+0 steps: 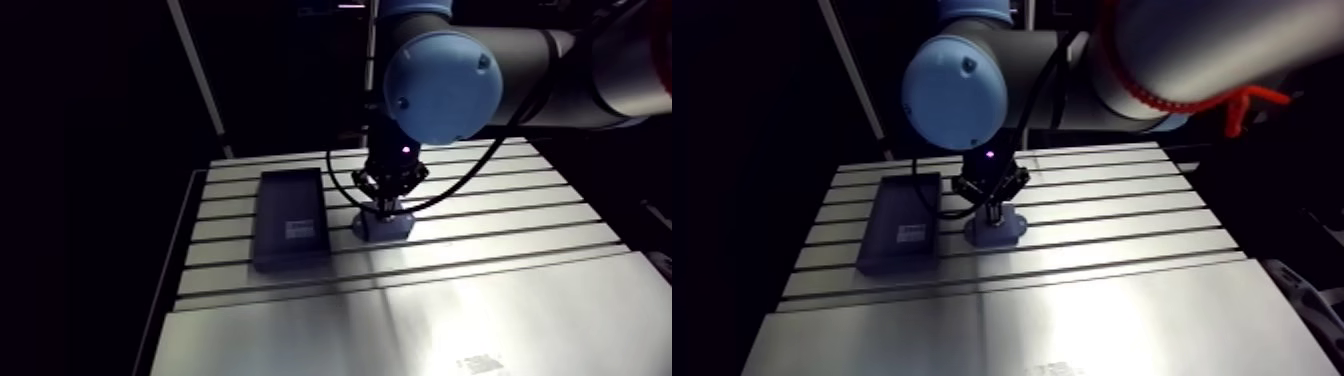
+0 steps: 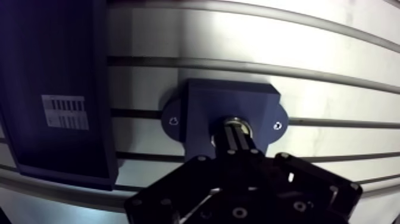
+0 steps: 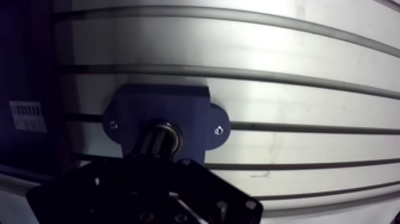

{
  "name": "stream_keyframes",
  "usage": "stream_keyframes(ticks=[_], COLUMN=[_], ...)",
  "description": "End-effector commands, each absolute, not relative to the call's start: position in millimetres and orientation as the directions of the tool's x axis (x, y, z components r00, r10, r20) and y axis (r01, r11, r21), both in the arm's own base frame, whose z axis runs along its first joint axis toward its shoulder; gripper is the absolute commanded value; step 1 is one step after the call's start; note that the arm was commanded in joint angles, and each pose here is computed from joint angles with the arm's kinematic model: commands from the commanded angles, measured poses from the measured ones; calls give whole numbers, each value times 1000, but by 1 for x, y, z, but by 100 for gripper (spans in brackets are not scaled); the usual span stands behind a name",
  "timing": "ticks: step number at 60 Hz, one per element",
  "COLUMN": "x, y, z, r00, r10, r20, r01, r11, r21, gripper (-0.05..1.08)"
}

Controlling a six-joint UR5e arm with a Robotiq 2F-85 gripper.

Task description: Pick up the bearing and press it into the housing until flush.

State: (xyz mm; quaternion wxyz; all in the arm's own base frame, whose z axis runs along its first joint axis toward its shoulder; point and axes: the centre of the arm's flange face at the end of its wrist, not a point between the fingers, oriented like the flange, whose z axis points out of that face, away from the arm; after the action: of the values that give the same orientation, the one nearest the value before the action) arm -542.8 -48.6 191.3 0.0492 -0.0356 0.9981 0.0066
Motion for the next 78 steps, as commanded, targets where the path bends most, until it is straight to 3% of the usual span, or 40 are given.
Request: stream_keyframes(ticks=[1,78], x=[-540,-540], y=[-49,-48], z=[189,188], r00=[-992,-992], r10=[-70,-69], r20=[-103,-103], r01=[-72,-70], r11=[997,997], r21=[9,9], gripper=[87,87])
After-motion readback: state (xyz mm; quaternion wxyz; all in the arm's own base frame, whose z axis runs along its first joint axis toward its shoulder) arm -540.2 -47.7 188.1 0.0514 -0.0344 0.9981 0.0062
